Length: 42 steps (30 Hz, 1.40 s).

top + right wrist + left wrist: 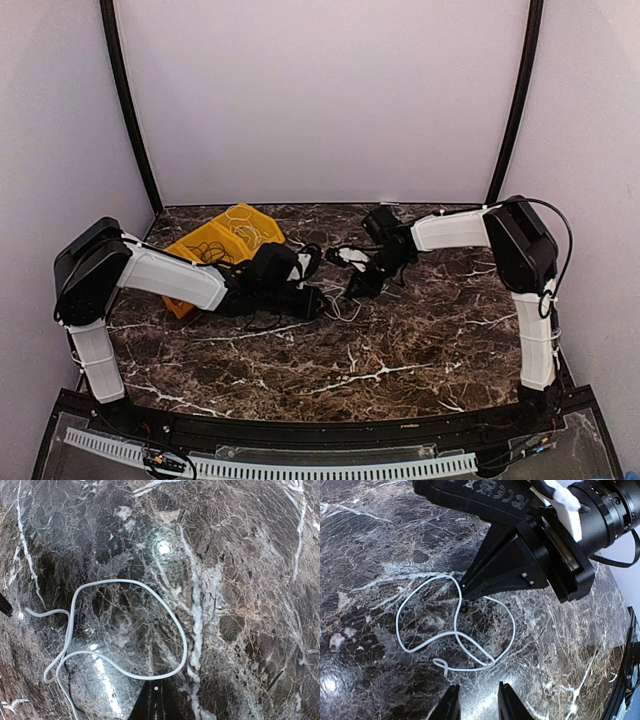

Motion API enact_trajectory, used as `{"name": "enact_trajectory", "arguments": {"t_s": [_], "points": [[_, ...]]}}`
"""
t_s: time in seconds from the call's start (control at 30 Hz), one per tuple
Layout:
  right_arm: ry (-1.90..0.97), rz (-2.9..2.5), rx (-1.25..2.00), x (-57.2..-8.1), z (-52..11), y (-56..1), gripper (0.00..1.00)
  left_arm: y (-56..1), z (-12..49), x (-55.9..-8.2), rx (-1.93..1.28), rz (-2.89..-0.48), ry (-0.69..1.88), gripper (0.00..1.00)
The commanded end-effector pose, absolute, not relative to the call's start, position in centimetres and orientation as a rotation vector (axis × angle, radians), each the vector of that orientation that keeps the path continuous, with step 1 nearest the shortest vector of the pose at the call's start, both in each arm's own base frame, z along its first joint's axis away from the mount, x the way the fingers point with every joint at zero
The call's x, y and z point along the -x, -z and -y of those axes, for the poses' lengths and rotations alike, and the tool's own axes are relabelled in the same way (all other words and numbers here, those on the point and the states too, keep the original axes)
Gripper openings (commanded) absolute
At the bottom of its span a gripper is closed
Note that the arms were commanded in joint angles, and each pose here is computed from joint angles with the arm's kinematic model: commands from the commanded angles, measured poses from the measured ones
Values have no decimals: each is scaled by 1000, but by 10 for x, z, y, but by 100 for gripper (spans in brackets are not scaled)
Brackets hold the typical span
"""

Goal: Untangle the cables

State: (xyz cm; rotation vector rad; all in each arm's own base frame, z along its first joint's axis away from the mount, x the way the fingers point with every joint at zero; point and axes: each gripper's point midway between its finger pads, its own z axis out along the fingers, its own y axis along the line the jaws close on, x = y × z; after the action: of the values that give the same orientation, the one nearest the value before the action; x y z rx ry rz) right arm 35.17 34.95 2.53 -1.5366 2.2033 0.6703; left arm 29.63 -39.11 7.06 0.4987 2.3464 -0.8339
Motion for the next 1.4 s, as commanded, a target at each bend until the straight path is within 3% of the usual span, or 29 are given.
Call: {"name": "enact_trajectory", "arguments": {"t_s": [0.0, 0.17, 0.43, 0.57, 0.8, 1.03, 1.1, 1.2, 1.37], "points": [[-698, -2208, 1547, -349, -356, -21, 4, -73, 398, -306, -468, -2348, 807, 25], [-707, -2211, 1549, -348, -356, -20, 4, -67, 393, -316, -413, -2373, 743, 20], [-709, -2222, 1549, -347, -355, -18, 3, -65, 391, -323, -395, -2388, 719, 0], [-700, -2216, 1497, -359, -344, -37, 0, -76, 379, -319, -396, -2395, 673, 0], [-680, -2187, 1221, -412, -274, -100, 0, -79, 305, -294, -342, -2415, 482, 0], [-613, -2152, 1102, -428, -230, -132, 0, -92, 269, -288, -251, -2363, 486, 0], [-640, -2126, 1108, -422, -232, -142, 0, -99, 288, -286, -322, -2327, 593, 6], [-727, -2077, 1138, -411, -242, -168, 0, -114, 318, -290, -380, -2233, 727, 25], [-750, -1939, 1196, -385, -259, -230, 0, -145, 364, -286, -491, -2069, 922, 37]]}}
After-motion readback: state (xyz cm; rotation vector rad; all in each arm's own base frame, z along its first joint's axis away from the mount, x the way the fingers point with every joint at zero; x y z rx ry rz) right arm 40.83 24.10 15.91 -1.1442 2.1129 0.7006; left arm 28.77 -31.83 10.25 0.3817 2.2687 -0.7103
